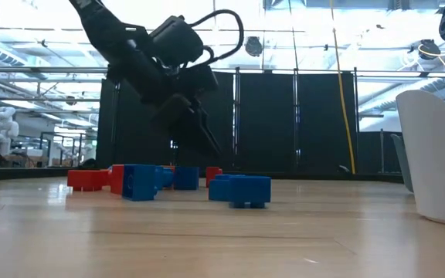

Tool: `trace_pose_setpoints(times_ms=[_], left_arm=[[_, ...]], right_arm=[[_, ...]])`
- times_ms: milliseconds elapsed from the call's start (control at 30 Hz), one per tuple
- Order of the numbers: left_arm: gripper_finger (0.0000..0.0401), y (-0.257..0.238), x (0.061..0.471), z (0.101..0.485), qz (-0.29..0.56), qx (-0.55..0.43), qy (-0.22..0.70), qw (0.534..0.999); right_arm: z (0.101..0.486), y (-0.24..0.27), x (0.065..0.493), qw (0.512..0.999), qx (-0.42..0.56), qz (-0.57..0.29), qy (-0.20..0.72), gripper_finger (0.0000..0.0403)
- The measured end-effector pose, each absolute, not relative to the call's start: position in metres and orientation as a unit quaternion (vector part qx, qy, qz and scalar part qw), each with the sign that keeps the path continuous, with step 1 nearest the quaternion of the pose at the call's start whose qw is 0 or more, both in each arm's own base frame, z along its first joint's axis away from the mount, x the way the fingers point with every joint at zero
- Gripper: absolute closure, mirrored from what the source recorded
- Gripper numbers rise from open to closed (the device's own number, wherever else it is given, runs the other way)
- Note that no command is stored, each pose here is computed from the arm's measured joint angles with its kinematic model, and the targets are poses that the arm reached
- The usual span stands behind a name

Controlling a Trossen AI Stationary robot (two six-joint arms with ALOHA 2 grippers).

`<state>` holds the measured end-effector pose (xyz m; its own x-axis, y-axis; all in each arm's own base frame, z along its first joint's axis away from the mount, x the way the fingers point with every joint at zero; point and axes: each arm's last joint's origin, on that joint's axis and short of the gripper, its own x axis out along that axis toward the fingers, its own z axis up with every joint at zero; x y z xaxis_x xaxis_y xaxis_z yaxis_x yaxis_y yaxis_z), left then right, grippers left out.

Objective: Sort blocks by size
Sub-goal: Put the small square red game piece into the white bin

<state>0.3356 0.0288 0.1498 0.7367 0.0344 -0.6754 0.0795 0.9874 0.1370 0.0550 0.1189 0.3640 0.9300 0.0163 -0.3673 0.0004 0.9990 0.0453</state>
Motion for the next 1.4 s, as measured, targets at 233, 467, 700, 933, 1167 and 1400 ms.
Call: trace_pose_setpoints(times_ms=[233, 467, 700, 933, 1167, 1400], left_arm=[[0.0161, 0.030, 0.338, 0.137, -0.013, 0.078, 0.376, 0.923], [0.0161, 0.030, 0.340, 0.118, -0.016, 0.074, 0.401, 0.913], [0.0189, 0.030, 0.340, 0.116, -0.009, 0.064, 0.405, 0.912], [0.0264, 0.030, 0.341, 0.116, -0.007, 0.059, 0.404, 0.913], [0.0263, 0.024, 0.350, 0.126, 0.005, 0.024, 0.378, 0.926], [0.0252, -0.011, 0.380, 0.163, -0.038, 0.028, 0.310, 0.950]], right_arm=[[0.364, 0.119, 0.055, 0.982, 0.026, 0.003, 0.186, 0.0232], [0.364, 0.119, 0.055, 0.982, 0.034, 0.002, 0.187, 0.0232], [0.364, 0.119, 0.055, 0.982, 0.034, 0.002, 0.187, 0.0232], [0.364, 0.119, 0.055, 0.982, 0.037, 0.002, 0.186, 0.0232], [0.364, 0.119, 0.055, 0.981, 0.050, 0.000, 0.186, 0.0232], [0.364, 0.119, 0.055, 0.981, 0.050, 0.000, 0.186, 0.0232]])
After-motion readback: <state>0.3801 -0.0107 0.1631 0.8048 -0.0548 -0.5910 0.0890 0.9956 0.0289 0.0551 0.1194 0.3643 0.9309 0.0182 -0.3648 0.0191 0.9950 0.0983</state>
